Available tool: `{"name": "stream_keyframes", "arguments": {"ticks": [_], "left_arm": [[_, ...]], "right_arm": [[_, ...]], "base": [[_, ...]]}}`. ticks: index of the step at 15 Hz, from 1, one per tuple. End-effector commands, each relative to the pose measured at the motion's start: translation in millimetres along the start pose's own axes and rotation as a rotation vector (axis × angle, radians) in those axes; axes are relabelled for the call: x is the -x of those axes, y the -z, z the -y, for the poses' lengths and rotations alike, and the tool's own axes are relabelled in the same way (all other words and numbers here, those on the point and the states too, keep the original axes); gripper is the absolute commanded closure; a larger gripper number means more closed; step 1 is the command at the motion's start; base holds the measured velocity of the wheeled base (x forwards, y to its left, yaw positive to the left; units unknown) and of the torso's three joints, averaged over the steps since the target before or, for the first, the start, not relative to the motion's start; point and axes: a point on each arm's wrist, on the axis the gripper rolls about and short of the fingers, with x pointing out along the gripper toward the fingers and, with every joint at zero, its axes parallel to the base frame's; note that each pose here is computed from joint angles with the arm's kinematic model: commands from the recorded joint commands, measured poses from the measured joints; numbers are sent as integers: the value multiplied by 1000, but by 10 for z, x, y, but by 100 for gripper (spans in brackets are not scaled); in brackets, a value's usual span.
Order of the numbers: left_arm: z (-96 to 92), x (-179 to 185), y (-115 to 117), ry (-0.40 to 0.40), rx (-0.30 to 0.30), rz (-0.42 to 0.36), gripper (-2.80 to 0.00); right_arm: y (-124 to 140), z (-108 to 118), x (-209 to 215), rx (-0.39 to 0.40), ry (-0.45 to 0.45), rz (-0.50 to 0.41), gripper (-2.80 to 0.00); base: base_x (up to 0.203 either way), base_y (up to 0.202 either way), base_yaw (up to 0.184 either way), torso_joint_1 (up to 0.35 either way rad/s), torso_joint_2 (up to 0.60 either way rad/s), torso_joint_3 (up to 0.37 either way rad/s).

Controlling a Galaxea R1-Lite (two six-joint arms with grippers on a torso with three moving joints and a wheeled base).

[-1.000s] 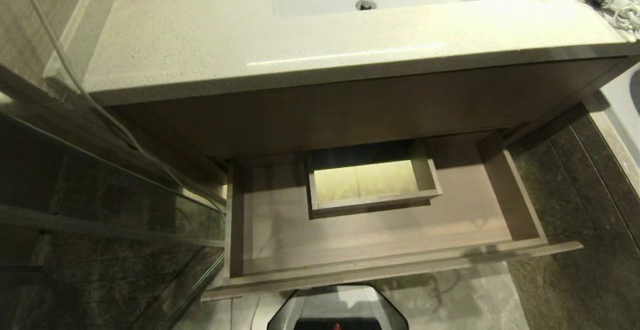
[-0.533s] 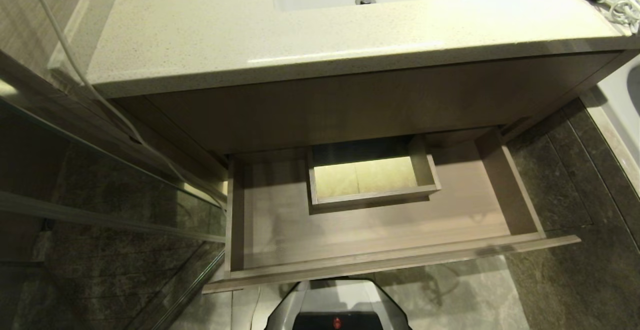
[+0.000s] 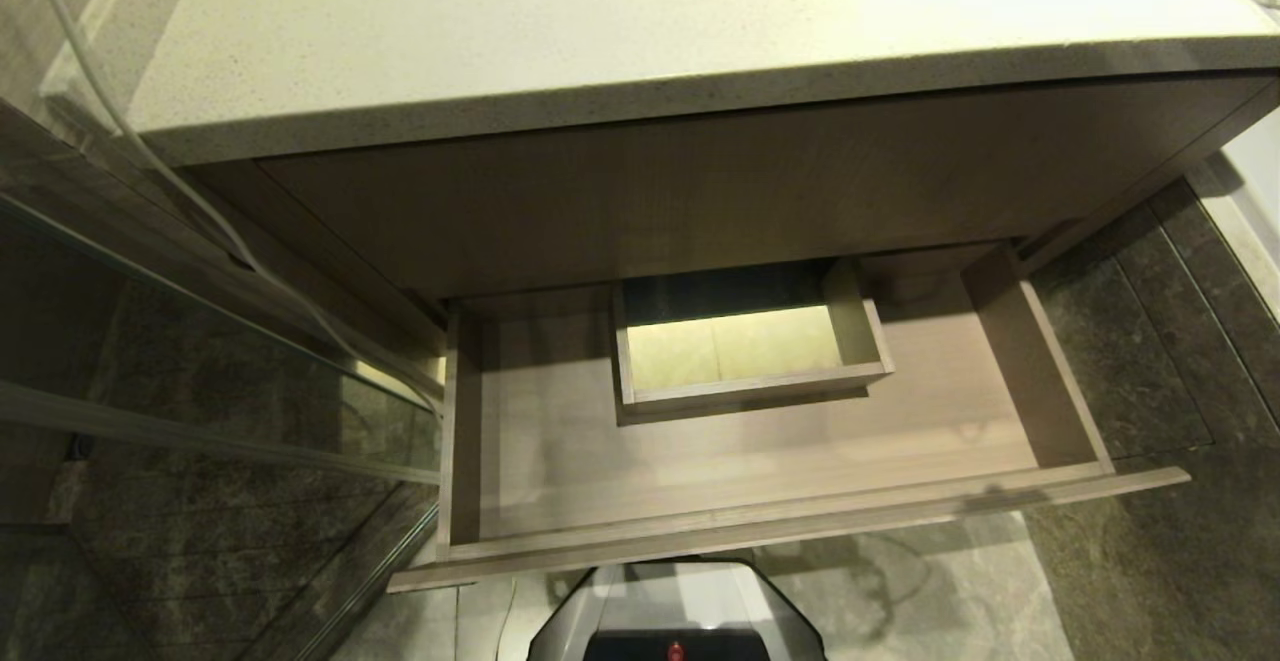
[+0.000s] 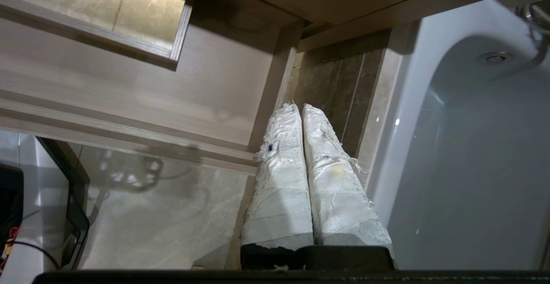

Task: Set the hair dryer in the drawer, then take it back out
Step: Close the drawer

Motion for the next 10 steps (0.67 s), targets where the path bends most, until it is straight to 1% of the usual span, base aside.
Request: {"name": "stream_keyframes", "arguments": {"ticks": [1,10], "left_arm": [[0,0,0,1,0,0,0],[0,0,0,0,0,0,0]], "right_arm": [[19,-26,13,2,-6,-2,0],[59,-89,55,2,-7,-5,0]], "base": [[0,0,0,-290,515,212],[0,0,0,-320,537,214]]}}
